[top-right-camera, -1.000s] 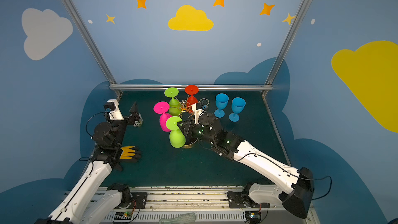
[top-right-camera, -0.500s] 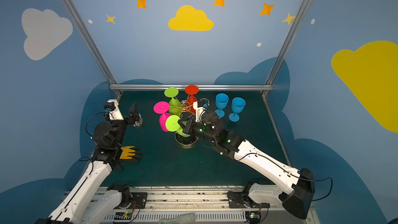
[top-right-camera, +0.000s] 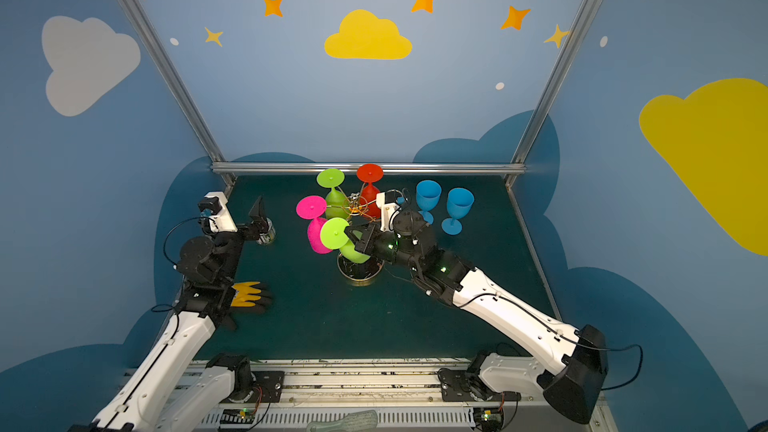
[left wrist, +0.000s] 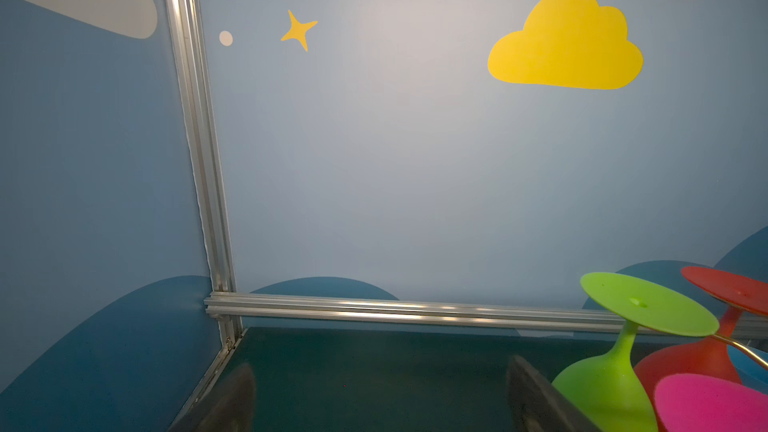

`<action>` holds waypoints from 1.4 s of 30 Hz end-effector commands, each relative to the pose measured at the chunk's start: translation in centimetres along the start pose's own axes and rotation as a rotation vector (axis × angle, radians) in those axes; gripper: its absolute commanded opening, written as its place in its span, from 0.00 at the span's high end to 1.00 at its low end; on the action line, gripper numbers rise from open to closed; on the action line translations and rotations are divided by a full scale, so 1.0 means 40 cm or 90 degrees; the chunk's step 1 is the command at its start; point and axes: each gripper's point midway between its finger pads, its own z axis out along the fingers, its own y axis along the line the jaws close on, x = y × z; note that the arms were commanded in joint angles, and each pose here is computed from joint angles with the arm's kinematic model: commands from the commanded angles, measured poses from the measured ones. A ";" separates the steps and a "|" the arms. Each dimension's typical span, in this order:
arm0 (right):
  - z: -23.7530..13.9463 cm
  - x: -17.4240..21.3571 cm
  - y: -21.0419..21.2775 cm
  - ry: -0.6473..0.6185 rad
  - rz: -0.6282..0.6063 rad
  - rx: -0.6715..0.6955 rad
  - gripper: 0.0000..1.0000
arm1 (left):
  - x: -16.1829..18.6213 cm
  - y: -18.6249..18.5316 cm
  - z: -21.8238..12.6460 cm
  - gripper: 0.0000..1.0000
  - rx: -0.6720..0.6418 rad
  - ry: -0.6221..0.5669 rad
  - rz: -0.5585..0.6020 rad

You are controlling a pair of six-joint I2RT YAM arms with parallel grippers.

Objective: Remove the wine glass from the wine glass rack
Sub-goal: 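Close the right gripper on the lime green glass foot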

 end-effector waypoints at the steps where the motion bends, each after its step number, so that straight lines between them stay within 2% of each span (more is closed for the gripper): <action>1: -0.035 -0.056 0.063 -0.041 -0.005 -0.048 1.00 | -0.010 0.006 -0.007 0.07 -0.006 -0.012 -0.007; 14: -0.023 -0.106 0.081 -0.061 0.021 -0.082 1.00 | -0.014 0.009 -0.008 0.07 -0.010 -0.015 -0.006; 33: 0.032 -0.124 0.066 -0.075 0.038 -0.076 1.00 | -0.016 0.011 -0.010 0.06 -0.012 -0.017 -0.005; 42: 0.023 -0.140 0.072 -0.102 0.056 -0.077 1.00 | -0.015 0.011 -0.010 0.06 -0.013 -0.016 -0.006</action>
